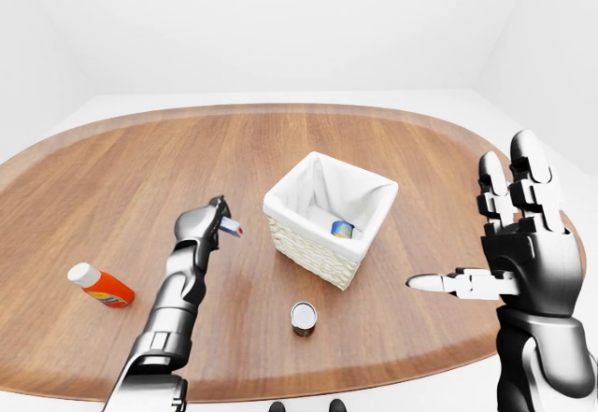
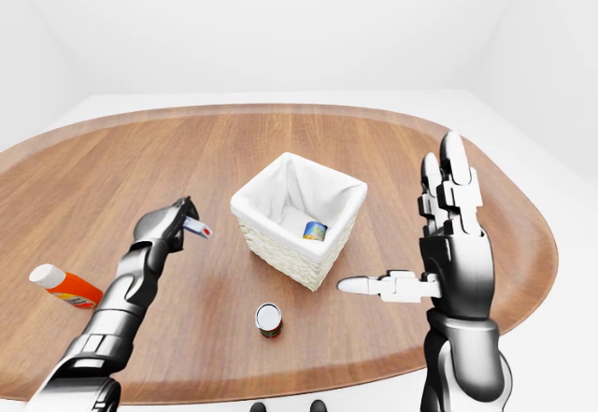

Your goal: Pick up the alphabet soup and the cream cheese box, and put them in the basket.

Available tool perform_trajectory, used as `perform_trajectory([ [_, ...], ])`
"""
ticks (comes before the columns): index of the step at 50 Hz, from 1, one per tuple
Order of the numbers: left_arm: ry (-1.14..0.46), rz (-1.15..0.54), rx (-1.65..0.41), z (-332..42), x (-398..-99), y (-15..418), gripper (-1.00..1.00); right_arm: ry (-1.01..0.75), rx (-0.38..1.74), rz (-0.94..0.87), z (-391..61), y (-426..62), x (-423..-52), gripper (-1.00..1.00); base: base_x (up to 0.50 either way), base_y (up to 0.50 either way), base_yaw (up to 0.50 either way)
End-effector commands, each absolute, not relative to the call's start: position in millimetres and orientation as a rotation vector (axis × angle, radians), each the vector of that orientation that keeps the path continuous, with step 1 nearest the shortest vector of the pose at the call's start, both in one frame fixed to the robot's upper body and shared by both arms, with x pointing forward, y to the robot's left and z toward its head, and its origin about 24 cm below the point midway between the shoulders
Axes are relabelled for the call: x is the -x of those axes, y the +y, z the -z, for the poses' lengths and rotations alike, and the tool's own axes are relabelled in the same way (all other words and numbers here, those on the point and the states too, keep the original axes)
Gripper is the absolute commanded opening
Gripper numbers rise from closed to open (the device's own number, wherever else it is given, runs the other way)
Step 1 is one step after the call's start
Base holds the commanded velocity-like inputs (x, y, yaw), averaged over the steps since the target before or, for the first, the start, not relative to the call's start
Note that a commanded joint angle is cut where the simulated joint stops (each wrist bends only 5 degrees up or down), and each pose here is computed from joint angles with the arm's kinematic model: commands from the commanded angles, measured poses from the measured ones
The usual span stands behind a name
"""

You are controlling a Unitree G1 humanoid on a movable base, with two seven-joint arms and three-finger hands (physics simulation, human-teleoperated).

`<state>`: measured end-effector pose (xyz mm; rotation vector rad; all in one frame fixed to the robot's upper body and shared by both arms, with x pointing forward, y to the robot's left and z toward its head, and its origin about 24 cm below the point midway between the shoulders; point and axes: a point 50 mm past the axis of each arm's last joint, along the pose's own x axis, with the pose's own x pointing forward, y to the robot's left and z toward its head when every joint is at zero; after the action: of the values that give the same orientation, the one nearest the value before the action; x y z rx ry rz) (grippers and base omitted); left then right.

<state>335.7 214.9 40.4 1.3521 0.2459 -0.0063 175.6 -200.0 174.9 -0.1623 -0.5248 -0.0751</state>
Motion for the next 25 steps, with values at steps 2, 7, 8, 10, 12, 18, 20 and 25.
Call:
perform_trajectory([
  [2, 0.082, -0.015, -1.276, -89, -328, 203, -1.00, -0.530, 0.163, 0.073, -176, -199, -175, 1.00, 0.00, 0.00, 0.00],
  [7, 0.021, -0.011, -1.284, -109, -326, 195, -1.00, -0.521, 0.161, 0.071, -174, -199, -177, 1.00, 0.00, 0.00, 0.00],
  [8, 0.008, -0.008, -1.286, -113, -325, 193, -1.00, -0.524, 0.160, 0.071, -175, -199, -177, 1.00, 0.00, 0.00, 0.00],
  [10, -0.015, -0.007, -1.293, -121, -324, 190, -1.00, -0.525, 0.160, 0.071, -175, -199, -176, 1.00, 0.00, 0.00, 0.00],
  [12, -0.039, -0.004, -1.298, -130, -322, 187, -1.00, -0.517, 0.158, 0.070, -173, -199, -177, 1.00, 0.00, 0.00, 0.00],
  [18, -0.078, 0.003, -1.305, -142, -318, 179, -1.00, -0.517, 0.158, 0.070, -173, -199, -176, 1.00, 0.00, 0.00, 0.00],
  [20, -0.094, 0.007, -1.309, -147, -317, 176, -1.00, -0.521, 0.160, 0.070, -174, -199, -176, 1.00, 0.00, 0.00, 0.00],
  [25, -0.128, 0.010, -1.316, -157, -314, 170, -1.00, -0.520, 0.159, 0.070, -174, -199, -176, 1.00, 0.00, 0.00, 0.00],
])
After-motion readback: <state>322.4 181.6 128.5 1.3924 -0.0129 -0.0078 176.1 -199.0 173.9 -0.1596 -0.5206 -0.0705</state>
